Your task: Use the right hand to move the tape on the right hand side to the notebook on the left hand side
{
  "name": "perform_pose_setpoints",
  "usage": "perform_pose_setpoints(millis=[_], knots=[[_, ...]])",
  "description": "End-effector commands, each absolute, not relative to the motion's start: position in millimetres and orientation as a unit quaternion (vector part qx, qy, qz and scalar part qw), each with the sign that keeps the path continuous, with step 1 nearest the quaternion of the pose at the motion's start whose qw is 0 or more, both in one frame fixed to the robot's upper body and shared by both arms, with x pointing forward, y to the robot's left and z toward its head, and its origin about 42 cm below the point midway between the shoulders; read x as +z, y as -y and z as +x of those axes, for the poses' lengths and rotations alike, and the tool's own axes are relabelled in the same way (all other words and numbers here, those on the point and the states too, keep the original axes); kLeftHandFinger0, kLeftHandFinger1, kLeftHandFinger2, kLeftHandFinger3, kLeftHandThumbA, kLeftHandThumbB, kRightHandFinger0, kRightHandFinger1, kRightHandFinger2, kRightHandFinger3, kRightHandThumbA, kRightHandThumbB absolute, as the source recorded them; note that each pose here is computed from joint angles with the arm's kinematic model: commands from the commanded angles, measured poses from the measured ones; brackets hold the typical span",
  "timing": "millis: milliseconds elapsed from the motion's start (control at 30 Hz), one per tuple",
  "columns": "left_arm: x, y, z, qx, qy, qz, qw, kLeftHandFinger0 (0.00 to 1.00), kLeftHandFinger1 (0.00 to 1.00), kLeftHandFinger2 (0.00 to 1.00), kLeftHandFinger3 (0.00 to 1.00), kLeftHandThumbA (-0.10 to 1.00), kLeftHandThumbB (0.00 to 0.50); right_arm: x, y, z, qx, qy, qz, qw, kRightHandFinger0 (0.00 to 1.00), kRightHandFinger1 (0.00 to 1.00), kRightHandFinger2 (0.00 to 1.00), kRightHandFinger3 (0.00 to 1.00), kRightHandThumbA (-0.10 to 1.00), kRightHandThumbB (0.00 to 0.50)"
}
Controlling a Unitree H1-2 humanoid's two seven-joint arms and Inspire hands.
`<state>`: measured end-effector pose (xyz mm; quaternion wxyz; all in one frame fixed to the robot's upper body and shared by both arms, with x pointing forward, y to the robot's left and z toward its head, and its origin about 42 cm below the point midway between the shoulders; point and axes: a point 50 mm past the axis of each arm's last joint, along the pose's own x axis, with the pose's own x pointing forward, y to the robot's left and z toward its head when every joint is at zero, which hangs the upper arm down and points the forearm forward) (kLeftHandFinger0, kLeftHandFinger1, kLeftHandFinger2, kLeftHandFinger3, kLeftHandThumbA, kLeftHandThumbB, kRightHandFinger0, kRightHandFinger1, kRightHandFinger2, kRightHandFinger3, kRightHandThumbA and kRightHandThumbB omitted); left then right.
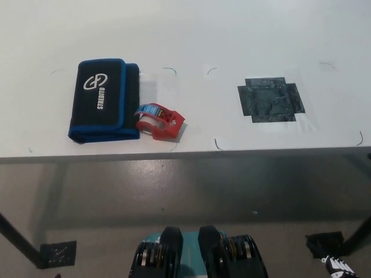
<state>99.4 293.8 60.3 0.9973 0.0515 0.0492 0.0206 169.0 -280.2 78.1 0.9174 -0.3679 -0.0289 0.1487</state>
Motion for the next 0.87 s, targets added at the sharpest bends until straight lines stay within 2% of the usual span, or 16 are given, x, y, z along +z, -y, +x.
perform_pose_setpoints(millis=[0,67,133,167,267,333,533,700,833], knots=[[68.1,-298.4,104.8,0.015,-0.025,0.07,0.997,0.81,0.79,0.79,1.0,0.79,0.083,86.5,290.8,175.6,0.144,0.064,-0.37,0.915,1.0,1.0,1.0,1.0,1.0,0.03],[67.8,-298.4,105.7,0.015,-0.026,0.07,0.997,0.8,0.8,0.8,1.0,0.82,0.112,85.5,296.2,176.8,0.141,0.055,-0.379,0.913,1.0,1.0,1.0,1.0,1.0,0.024],[68.2,-298.2,105.8,0.013,-0.026,0.066,0.997,0.8,0.81,0.8,1.0,0.81,0.087,84.8,299.3,178.9,0.139,0.053,-0.378,0.914,1.0,1.0,1.0,1.0,1.0,0.056],[68.2,-298.4,106.0,0.014,-0.026,0.067,0.997,0.81,0.82,0.8,1.0,0.81,0.094,84.7,300.5,180.4,0.137,0.053,-0.376,0.915,1.0,1.0,1.0,1.0,1.0,0.063],[68.2,-298.2,106.0,0.01,-0.025,0.069,0.997,0.81,0.83,0.82,1.0,0.82,0.086,82.9,303.8,181.3,0.136,0.051,-0.375,0.915,1.0,1.0,1.0,1.0,1.0,0.068],[69.5,-297.5,108.0,0.011,-0.025,0.069,0.997,0.81,0.83,0.82,1.0,0.82,0.103,86.0,303.6,182.4,0.138,0.051,-0.376,0.915,1.0,1.0,1.0,1.0,1.0,0.067],[69.9,-297.1,108.2,0.014,-0.026,0.068,0.997,0.8,0.81,0.81,1.0,0.82,0.104,86.2,302.6,181.7,0.142,0.048,-0.376,0.914,1.0,1.0,1.0,1.0,1.0,0.068],[70.6,-296.9,108.6,0.014,-0.027,0.068,0.997,0.78,0.79,0.8,1.0,0.82,0.124,83.5,303.0,182.5,0.141,0.045,-0.379,0.913,1.0,1.0,1.0,1.0,1.0,0.068],[69.4,-297.3,110.7,0.011,-0.031,0.068,0.997,0.81,0.81,0.81,1.0,0.81,0.11,83.3,303.7,182.8,0.14,0.047,-0.376,0.915,1.0,1.0,1.0,1.0,1.0,0.062]])
